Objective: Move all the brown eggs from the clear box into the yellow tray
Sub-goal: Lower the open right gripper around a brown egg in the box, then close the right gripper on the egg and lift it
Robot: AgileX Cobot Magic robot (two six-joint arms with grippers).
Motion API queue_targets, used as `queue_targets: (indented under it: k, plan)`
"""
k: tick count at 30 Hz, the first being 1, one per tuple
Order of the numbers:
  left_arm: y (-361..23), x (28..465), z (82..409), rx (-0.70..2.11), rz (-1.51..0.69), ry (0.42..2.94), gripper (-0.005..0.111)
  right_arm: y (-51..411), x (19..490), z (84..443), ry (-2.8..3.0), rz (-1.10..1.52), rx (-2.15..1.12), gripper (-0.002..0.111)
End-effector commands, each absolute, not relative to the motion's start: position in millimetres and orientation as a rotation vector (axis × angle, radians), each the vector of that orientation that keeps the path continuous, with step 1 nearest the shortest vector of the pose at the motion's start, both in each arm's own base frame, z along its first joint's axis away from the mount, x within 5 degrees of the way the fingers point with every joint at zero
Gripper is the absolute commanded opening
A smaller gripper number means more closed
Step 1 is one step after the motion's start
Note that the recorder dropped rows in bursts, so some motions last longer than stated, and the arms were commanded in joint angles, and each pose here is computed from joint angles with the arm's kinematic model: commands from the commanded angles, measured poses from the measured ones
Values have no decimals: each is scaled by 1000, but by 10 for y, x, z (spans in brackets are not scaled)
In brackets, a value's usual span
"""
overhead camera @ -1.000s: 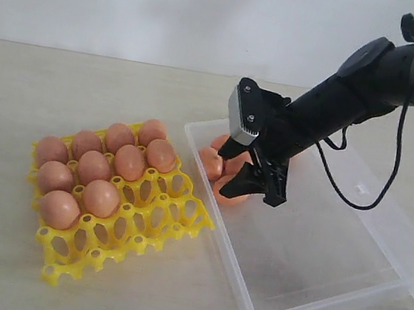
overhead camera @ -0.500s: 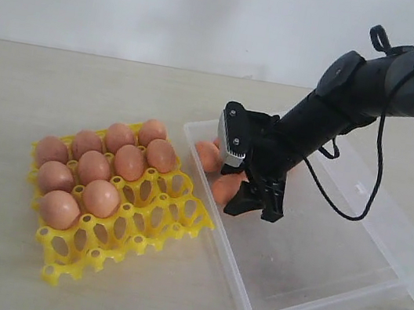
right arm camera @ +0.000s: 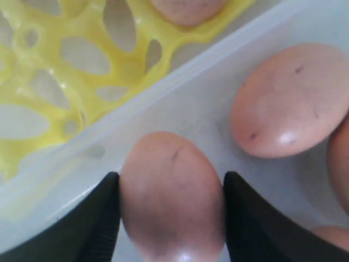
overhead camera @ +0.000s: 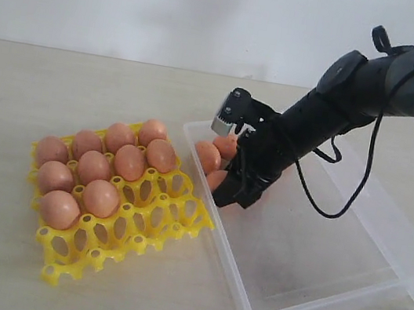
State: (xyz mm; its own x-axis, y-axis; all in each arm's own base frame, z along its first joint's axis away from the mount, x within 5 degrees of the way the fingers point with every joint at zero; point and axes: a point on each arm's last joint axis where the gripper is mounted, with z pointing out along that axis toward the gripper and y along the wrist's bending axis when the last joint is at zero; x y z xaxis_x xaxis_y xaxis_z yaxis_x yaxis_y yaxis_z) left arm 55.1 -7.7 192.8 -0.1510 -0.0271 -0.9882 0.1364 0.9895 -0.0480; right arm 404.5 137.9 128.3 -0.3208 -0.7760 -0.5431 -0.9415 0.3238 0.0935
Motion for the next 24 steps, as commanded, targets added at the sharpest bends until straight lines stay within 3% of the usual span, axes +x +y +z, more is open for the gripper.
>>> queue_targets:
  k: [1, 8, 15, 19, 24]
  plan:
    - [-76, 551, 1927, 78, -144, 1709, 4, 1383, 4073, 1524, 2323, 600, -1235, 0]
    - [-76, 551, 1927, 78, -144, 1709, 4, 1329, 4002, 2122, 2354, 554, -991, 0]
    - [-76, 551, 1927, 78, -144, 1709, 4, 1319, 3644, 2606, 2467, 727, -711, 0]
    - [-76, 551, 1927, 78, -144, 1709, 4, 1422, 3318, 2584, 2389, 703, -655, 0]
    - [-76, 551, 1927, 78, -144, 1709, 4, 1570, 2830, 2368, 2164, 411, -429, 0]
